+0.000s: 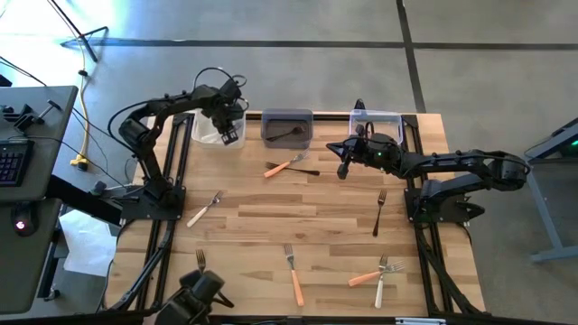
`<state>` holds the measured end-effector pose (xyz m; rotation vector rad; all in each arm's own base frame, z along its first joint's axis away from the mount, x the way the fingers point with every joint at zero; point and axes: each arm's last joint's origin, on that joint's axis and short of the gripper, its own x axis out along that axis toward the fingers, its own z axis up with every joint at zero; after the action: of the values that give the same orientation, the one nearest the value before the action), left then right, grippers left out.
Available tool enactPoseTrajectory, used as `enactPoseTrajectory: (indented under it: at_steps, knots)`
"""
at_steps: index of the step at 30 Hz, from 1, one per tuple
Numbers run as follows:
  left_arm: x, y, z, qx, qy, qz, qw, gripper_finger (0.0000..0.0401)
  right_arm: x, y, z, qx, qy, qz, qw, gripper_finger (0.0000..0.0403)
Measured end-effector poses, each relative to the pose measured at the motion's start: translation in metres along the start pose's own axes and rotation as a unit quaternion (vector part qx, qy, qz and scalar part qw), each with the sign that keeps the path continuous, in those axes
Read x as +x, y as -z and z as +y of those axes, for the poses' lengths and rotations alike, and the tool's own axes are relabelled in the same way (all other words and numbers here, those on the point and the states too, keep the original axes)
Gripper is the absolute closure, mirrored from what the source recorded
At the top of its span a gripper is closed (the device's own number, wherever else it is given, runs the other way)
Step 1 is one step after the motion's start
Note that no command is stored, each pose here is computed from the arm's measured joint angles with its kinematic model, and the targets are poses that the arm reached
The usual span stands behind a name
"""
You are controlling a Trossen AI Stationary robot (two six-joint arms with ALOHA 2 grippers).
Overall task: Sort silverware by color (type)
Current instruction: Put the white fork into the white bin, then put the orange fork into the transparent bin
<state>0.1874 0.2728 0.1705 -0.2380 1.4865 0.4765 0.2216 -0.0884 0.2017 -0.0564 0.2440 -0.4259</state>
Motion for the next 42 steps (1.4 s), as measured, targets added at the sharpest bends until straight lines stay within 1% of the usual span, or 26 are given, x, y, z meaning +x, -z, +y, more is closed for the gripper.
enactPoseTrajectory:
  at_steps: [6,13,18,21,24,26,28,32,34,37,42]
  knots:
    - [0.011,0.008,0.0,-0.015,0.0,0.0,1.0,0.0397,0.0,0.001,0.0,-0.003,0.0,0.004,1.0,0.0402]
    - [0.008,0.008,-0.001,-0.018,-0.005,-0.003,1.0,0.0345,0.0,0.001,0.0,-0.002,-0.001,0.004,1.0,0.0402]
    - [-0.01,0.01,0.0,-0.025,-0.022,-0.026,0.999,0.0312,0.0,0.001,0.0,-0.001,-0.001,0.004,1.0,0.0402]
    - [-0.028,0.012,-0.002,-0.025,-0.037,-0.05,0.998,0.0301,0.0,0.001,0.0,-0.002,-0.001,0.004,1.0,0.0402]
    - [-0.052,0.014,-0.009,-0.032,-0.052,-0.085,0.994,0.0298,0.0,0.001,0.0,-0.003,0.0,0.004,1.0,0.0402]
    - [-0.07,0.015,-0.018,-0.036,-0.06,-0.114,0.991,0.03,0.0,0.001,0.0,-0.008,-0.001,0.003,1.0,0.0402]
    - [-0.088,0.015,-0.031,-0.027,-0.066,-0.146,0.987,0.0304,0.0,0.0,0.0,-0.01,0.0,0.002,1.0,0.0402]
    - [-0.116,0.011,-0.07,0.026,-0.062,-0.201,0.977,0.0315,0.0,-0.002,0.0,-0.011,0.001,-0.008,1.0,0.0402]
    - [-0.121,0.005,-0.091,0.04,-0.051,-0.224,0.972,0.0318,-0.002,-0.004,0.0,-0.017,0.001,-0.012,1.0,0.0402]
    - [-0.124,-0.006,-0.119,0.039,-0.03,-0.254,0.966,0.0316,-0.009,-0.008,-0.001,-0.022,0.001,-0.011,1.0,0.0402]
    - [-0.115,-0.024,-0.152,0.037,0.03,-0.283,0.958,0.0294,-0.03,-0.02,-0.004,-0.027,0.003,-0.022,0.999,0.0402]
